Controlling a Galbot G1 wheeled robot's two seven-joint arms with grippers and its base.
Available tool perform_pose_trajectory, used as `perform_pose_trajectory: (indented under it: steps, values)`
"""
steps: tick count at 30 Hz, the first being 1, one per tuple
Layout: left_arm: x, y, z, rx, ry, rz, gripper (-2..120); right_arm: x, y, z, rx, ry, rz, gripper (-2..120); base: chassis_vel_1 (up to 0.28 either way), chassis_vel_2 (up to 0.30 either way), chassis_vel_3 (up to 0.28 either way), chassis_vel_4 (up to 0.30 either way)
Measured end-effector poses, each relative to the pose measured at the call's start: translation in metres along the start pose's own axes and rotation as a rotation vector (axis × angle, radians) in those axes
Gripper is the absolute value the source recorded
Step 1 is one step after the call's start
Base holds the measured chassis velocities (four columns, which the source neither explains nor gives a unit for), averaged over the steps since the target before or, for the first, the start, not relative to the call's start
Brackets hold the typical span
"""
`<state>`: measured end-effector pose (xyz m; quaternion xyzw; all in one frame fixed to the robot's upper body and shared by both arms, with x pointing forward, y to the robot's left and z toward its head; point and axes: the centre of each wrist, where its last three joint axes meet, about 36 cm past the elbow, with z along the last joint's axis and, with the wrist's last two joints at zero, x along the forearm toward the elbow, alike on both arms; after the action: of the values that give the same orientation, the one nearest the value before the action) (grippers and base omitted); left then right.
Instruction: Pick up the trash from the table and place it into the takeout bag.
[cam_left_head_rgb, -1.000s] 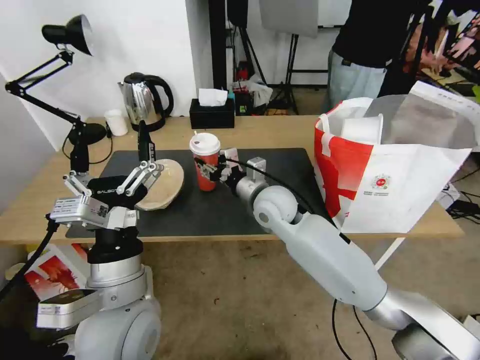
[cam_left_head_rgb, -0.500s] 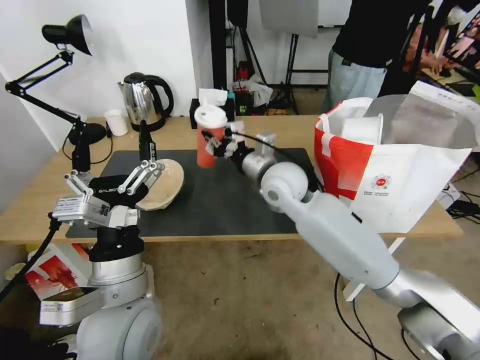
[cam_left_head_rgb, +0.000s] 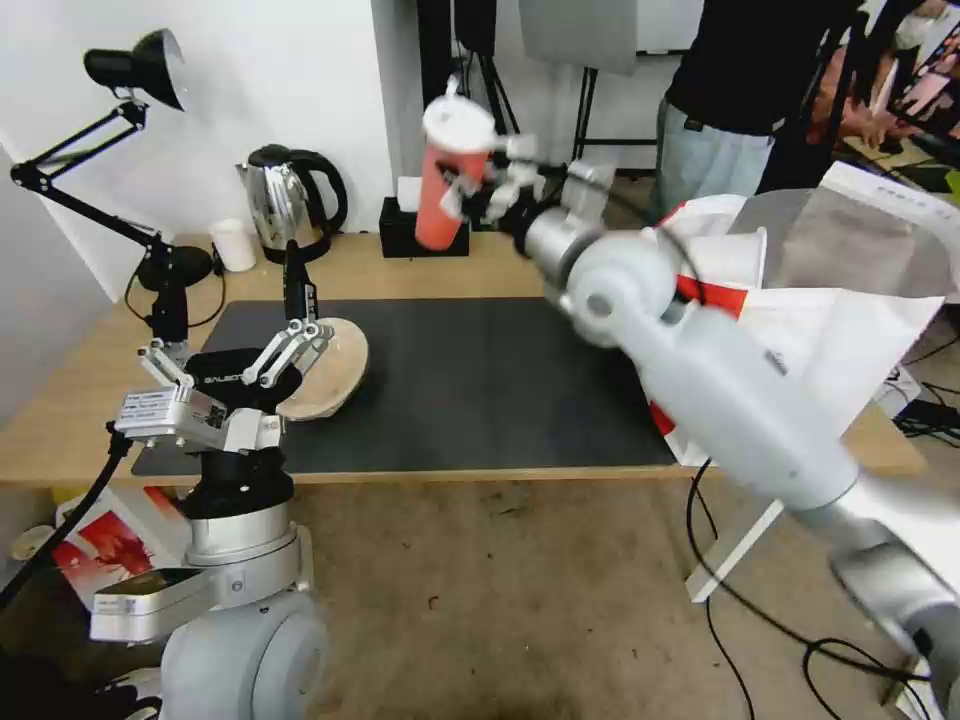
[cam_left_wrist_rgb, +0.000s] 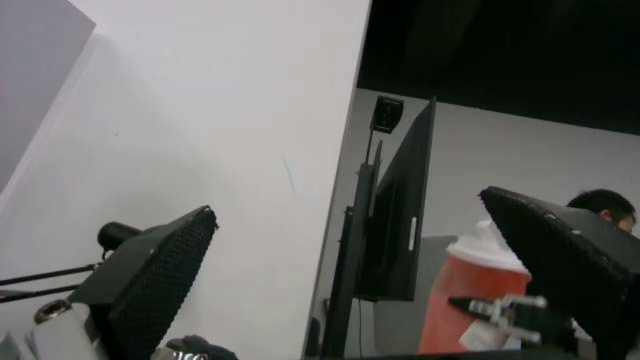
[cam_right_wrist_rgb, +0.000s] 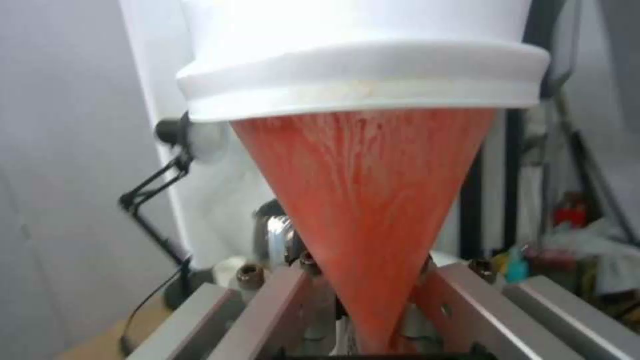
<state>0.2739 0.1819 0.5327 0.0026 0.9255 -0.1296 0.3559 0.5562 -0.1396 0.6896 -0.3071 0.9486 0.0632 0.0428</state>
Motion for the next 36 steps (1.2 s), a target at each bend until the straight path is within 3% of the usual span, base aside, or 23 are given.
perform_pose_trajectory:
  steps: [8, 11, 25, 36]
  values:
    - [-0.001, 0.0, 0.0, 0.006, -0.003, 0.0, 100, 0.021, -0.02, -0.049, 0.08, -0.022, 0.047, 3, 0.0, 0.0, 0.0, 0.0]
    - [-0.001, -0.001, 0.0, 0.009, -0.003, 0.0, 100, 0.046, -0.029, -0.062, 0.147, -0.008, 0.08, 3, 0.0, 0.0, 0.0, 0.0]
    - [-0.002, -0.004, 0.002, 0.029, -0.003, 0.01, 100, 0.121, -0.051, -0.075, 0.264, 0.03, 0.179, 3, 0.0, 0.0, 0.0, 0.0]
    - [-0.004, -0.005, 0.004, 0.043, -0.003, 0.019, 100, 0.174, -0.089, -0.09, 0.282, 0.026, 0.312, 3, 0.0, 0.0, 0.0, 0.0]
